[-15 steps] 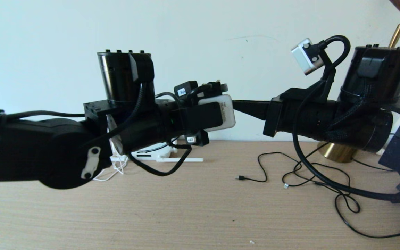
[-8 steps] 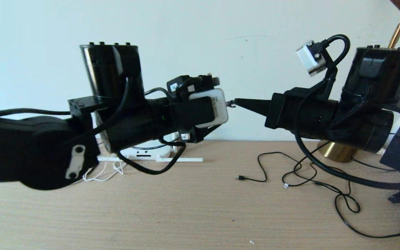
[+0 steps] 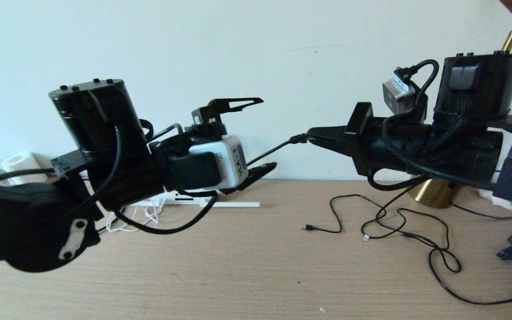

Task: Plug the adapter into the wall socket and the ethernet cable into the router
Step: Hand it to the other hand

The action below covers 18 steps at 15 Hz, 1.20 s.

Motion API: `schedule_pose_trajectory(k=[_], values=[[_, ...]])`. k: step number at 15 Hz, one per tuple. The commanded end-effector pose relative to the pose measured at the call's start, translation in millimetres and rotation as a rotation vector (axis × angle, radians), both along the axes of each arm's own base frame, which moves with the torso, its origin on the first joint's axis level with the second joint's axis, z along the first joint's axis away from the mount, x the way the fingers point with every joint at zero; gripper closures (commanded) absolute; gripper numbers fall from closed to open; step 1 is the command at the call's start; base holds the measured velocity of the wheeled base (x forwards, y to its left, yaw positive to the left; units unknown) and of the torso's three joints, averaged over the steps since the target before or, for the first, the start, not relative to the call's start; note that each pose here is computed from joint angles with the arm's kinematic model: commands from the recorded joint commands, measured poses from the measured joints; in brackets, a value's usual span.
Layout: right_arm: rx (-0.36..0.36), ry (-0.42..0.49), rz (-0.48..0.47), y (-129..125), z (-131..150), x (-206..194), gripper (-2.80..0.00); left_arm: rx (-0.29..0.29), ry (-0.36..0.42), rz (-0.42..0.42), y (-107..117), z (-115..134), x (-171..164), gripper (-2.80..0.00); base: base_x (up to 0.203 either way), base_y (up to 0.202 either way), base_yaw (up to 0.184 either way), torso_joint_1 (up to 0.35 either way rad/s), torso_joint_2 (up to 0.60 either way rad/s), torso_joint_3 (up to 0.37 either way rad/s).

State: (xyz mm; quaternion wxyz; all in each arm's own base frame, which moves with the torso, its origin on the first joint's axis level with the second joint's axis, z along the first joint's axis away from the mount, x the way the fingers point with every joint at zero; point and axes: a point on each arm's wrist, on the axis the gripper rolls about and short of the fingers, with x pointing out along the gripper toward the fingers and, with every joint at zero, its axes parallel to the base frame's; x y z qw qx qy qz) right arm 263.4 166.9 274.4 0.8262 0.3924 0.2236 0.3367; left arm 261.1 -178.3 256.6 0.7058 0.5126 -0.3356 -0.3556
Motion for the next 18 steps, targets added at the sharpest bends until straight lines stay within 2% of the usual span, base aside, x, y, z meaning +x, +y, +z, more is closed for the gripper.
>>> schedule_pose_trajectory(k=[1, 3, 6, 11, 14, 18], values=[[0.063, 0.037, -0.014, -3.7, 9.9, 0.3, 0.0, 0.005, -0.009, -0.026, -2.2, -6.2, 3.9, -2.8, 0.0, 0.0, 0.0, 0.0, 0.0, 0.0], [0.135, 0.084, 0.001, -6.7, 17.9, -3.9, 0.0, -0.001, -0.034, -0.077, -2.4, -6.3, 5.2, -2.8, 0.0, 0.0, 0.0, 0.0, 0.0, 0.0], [0.284, 0.189, 0.052, -16.5, 33.0, -1.9, 0.0, -0.023, -0.095, -0.146, -7.9, -12.0, 13.4, -2.8, 0.0, 0.0, 0.0, 0.0, 0.0, 0.0], [0.395, 0.271, 0.111, -29.0, 48.0, 0.6, 0.0, -0.039, -0.132, -0.17, -11.1, -5.2, 20.6, -2.8, 0.0, 0.0, 0.0, 0.0, 0.0, 0.0], [0.425, 0.321, 0.165, -38.0, 50.6, 1.7, 0.0, -0.063, -0.222, -0.253, -20.5, 11.5, 30.5, -2.8, 0.0, 0.0, 0.0, 0.0, 0.0, 0.0], [0.417, 0.335, 0.199, -38.3, 49.7, 1.9, 0.0, -0.079, -0.259, -0.28, -30.5, 16.5, 33.0, -2.8, 0.0, 0.0, 0.0, 0.0, 0.0, 0.0]])
